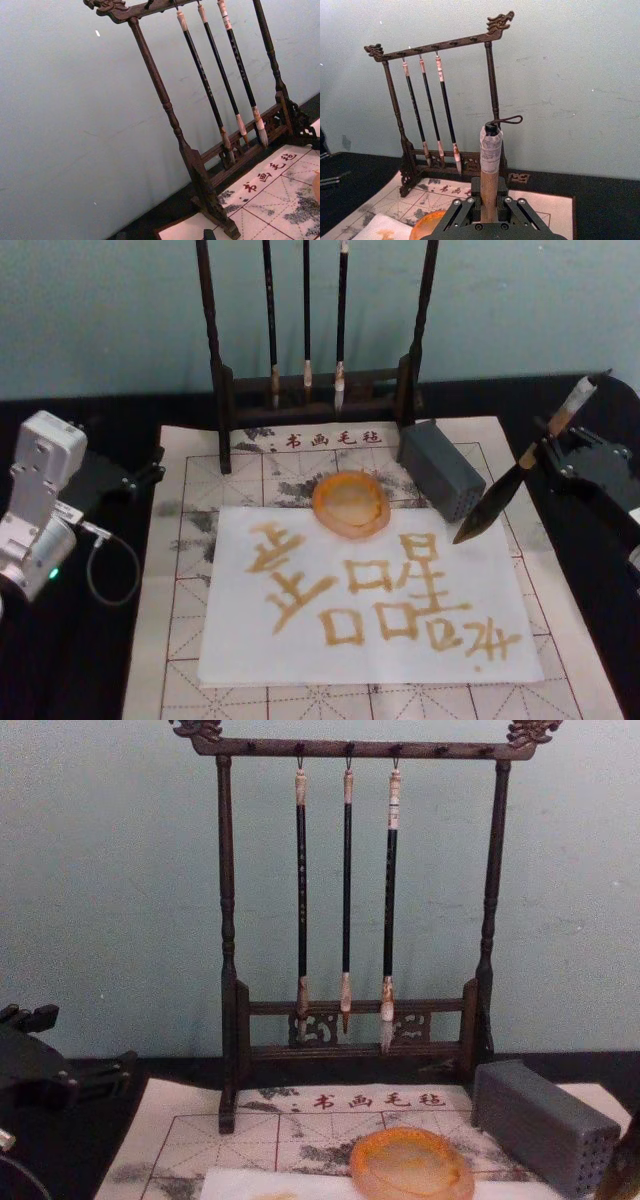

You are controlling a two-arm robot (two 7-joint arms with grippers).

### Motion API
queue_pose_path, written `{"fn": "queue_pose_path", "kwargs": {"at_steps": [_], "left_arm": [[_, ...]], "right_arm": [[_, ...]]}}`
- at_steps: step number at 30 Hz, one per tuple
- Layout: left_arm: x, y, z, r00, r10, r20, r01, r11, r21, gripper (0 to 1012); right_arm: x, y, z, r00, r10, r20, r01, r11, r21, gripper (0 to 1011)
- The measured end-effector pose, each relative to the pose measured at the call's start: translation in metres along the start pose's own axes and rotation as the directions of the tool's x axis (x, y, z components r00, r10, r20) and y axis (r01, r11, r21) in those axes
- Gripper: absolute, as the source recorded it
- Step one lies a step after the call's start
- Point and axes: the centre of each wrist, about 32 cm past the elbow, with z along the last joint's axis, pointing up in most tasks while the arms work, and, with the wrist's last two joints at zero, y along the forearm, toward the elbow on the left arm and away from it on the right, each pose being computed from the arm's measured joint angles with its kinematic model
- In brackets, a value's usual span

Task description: Pick up the brush from the inkstone, write on the paper, then place the brush back to its original position.

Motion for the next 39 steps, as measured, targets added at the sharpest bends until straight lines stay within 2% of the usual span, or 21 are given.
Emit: {"fn": "queue_pose_path", "kwargs": {"at_steps": [7,21,39], "left_arm": [[0.0,0.0,0.0,1.0,0.0,0.0,0.0,1.0,0.0,1001],[0.0,0.0,0.0,1.0,0.0,0.0,0.0,1.0,0.0,1001],[0.0,0.0,0.0,1.0,0.0,0.0,0.0,1.0,0.0,1001]], "right_arm": [[0.001,0.003,-0.004,1.0,0.004,0.025,-0.004,1.0,0.006,195],[-0.003,0.01,-0.009,0.999,0.02,0.035,-0.02,1.0,0.009,195],[-0.003,0.008,-0.015,0.997,0.014,0.07,-0.014,1.0,0.003,195]]}}
